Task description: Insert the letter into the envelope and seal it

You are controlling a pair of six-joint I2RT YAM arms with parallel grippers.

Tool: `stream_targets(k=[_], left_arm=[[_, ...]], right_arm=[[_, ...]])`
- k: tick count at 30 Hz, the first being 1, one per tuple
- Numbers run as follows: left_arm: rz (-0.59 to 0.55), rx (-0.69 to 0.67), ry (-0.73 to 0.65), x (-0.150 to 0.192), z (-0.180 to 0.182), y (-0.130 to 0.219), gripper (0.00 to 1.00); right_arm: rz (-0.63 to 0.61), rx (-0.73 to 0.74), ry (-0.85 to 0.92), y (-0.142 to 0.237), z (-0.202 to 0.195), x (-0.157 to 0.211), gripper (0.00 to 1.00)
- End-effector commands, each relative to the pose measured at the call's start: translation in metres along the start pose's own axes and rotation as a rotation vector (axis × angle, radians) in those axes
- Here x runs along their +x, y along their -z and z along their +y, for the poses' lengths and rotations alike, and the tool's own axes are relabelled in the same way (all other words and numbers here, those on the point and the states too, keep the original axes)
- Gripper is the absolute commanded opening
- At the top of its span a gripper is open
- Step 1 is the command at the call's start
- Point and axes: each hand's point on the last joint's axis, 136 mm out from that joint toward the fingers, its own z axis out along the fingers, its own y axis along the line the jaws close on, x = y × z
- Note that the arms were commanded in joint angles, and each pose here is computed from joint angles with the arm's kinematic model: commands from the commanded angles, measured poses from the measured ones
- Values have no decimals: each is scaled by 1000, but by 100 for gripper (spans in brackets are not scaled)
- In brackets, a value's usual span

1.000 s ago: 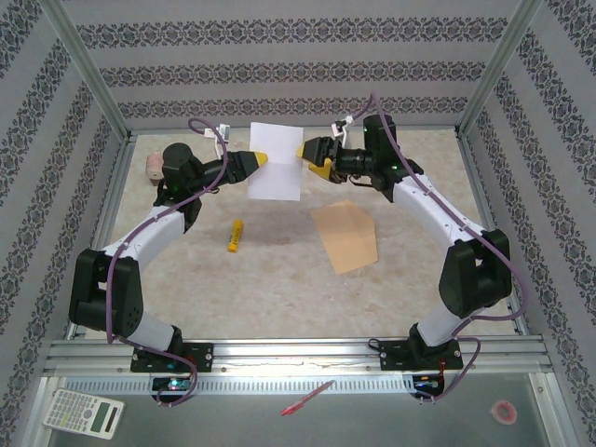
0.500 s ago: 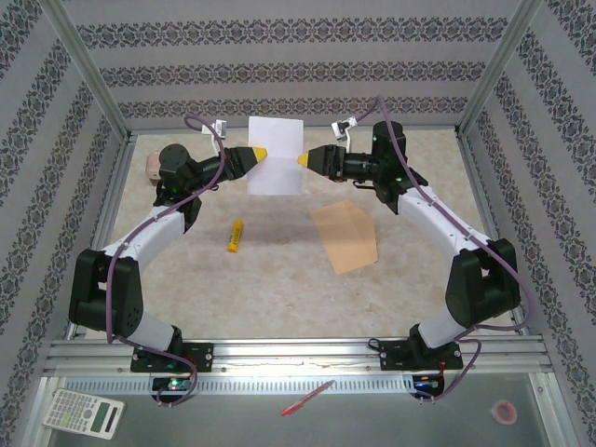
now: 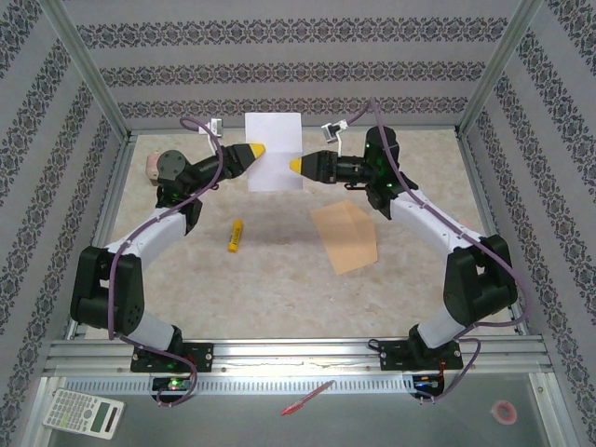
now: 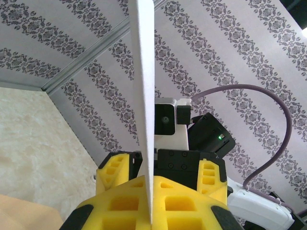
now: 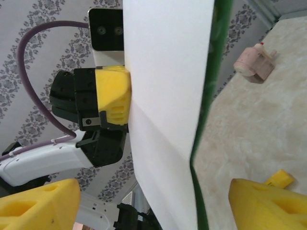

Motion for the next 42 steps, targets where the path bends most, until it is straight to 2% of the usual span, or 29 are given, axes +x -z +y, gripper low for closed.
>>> stream_targets(k=[1, 9, 17, 19, 29, 32, 37, 42], left_arm=[[-37, 38, -38, -9, -10, 4, 3], [-42, 38, -37, -9, -9, 4, 4], [-15, 64, -40, -9, -14, 2, 13], [-9, 72, -48, -9, -17, 1, 15], [28, 106, -77, -18, -32, 6, 33], [29, 120, -85, -27, -37, 9, 35], [61, 127, -94, -32, -41, 9, 35], [80, 113, -84, -28, -35, 9, 19]], right_arm=[[13, -70, 72, -7, 19, -7, 73], [8, -82, 70, -8, 21, -7, 45], [19, -87, 72, -6, 21, -4, 12], [27, -90, 72, -5, 21, -3, 0], [130, -147, 66, 1, 31, 12, 0], [148, -155, 62, 3, 32, 16, 0], [159, -154, 59, 4, 32, 19, 0], [162, -158, 63, 4, 35, 18, 0]])
